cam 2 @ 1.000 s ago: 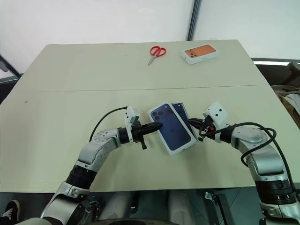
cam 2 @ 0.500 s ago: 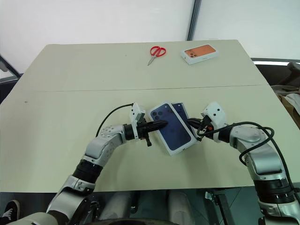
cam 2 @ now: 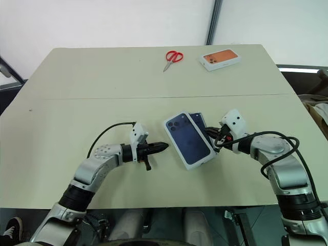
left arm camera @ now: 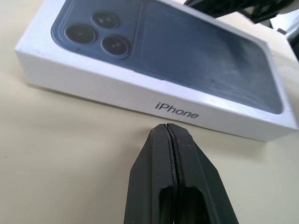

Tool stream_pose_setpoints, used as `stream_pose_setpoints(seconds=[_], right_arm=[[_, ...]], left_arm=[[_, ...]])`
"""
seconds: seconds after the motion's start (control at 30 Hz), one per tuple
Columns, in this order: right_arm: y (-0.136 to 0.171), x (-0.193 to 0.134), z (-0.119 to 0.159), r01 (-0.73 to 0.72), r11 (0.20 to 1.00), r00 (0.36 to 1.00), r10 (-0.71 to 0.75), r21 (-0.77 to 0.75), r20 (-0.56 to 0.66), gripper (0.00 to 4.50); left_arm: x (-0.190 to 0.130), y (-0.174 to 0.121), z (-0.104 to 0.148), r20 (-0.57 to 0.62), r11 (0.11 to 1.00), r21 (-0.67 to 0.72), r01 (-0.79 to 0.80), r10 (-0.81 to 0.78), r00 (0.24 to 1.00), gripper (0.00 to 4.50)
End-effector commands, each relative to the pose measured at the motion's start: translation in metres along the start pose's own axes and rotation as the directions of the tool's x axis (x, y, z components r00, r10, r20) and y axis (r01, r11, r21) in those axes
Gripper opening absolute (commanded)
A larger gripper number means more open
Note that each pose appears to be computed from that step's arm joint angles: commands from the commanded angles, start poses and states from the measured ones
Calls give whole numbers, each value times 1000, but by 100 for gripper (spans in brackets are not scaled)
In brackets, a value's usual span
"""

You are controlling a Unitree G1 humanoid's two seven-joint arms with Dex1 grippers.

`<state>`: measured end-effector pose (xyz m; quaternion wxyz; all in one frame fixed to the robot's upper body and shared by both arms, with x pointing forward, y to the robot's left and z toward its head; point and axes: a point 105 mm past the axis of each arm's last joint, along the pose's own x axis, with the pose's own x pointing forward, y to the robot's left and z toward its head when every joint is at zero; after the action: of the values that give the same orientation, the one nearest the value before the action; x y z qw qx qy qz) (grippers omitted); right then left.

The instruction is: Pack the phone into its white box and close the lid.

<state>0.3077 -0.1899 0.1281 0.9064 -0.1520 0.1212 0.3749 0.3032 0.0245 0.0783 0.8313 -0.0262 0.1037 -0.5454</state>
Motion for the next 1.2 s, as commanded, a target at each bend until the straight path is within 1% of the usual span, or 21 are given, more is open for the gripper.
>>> stream_pose_setpoints(seconds=[0.03,0.2,0.37,0.47,0.7,0.87,0.97,1.07,1.2], right_arm=[[1,0,7,-6,999,1000,6,-35,9,6],[-1,-2,5,1,999,1000,-1,-40,-4,6],[-5,-6,3,24,998,1000,-25,-52,-13,6],[-13,-9,0,54,997,998,-55,-53,-24,6],[-17,-6,-3,72,996,997,-74,-52,-23,6],[-16,-4,-5,77,996,997,-78,-51,-22,6],[-16,-4,-9,81,996,996,-83,-48,-35,6],[-10,-5,-19,48,997,995,-54,-66,-84,6],[-11,-6,-20,58,996,994,-64,-72,-83,6]], left_arm=[[24,-10,10,32,998,43,41,-43,999,0],[38,-12,11,39,997,53,64,-67,997,0],[42,-7,31,94,998,45,53,-57,994,0],[46,-5,36,102,998,43,48,-52,993,0],[53,0,37,93,997,62,37,-43,995,0],[54,-2,34,83,995,84,51,-58,995,0],[55,-3,34,88,997,69,45,-51,995,0],[55,-2,37,98,997,62,43,-49,994,0],[54,-2,42,119,997,60,43,-50,992,0]])
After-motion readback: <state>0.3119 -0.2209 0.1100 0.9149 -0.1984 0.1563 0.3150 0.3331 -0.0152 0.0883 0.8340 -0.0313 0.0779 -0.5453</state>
